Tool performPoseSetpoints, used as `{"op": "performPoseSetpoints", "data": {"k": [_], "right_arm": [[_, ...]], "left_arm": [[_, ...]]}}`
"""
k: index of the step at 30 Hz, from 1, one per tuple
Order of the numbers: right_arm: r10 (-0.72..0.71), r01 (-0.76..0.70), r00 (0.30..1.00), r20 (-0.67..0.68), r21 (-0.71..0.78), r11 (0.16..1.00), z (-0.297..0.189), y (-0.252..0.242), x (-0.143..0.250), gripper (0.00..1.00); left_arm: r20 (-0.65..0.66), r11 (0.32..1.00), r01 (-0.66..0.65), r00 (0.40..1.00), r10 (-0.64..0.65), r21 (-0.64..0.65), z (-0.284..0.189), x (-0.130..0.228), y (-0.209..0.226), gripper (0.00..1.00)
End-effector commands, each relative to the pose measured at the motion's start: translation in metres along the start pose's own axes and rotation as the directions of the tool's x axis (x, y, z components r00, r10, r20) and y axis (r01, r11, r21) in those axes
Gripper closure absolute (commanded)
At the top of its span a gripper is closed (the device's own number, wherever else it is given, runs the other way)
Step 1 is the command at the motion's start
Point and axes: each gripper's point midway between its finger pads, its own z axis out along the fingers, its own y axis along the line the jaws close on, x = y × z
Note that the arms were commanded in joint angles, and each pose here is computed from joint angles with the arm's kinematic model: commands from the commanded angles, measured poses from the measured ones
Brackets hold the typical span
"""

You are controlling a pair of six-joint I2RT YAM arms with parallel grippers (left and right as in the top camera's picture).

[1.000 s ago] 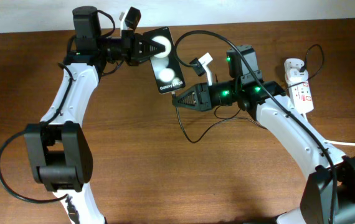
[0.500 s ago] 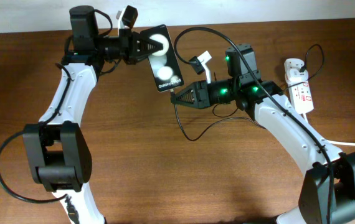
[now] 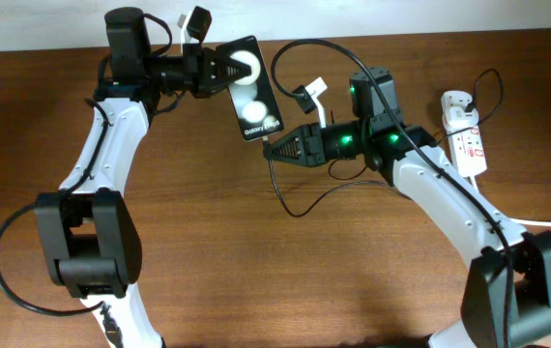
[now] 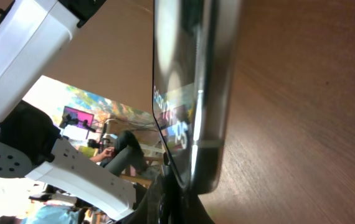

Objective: Plug charger to phone and switch on socket

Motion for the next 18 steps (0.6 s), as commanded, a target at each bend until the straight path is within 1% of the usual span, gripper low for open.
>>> {"op": "performPoseSetpoints", "data": {"k": [1,18], "right_arm": [[0.01,-0.01,1.0,-0.009,-0.044,0.999,-0.004,-0.003,-0.001,0.96],[-0.026,0.027,0.999,0.033,-0.039,0.999,-0.01,-0.006,-0.015,0.96]], "left_arm": [[-0.043,0.999,-0.019,0.999,0.021,0.037,0.006,0.006,-0.009,1.0],[-0.052,0.999,-0.02,0.998,0.022,0.042,0.011,0.008,-0.01,1.0]]}}
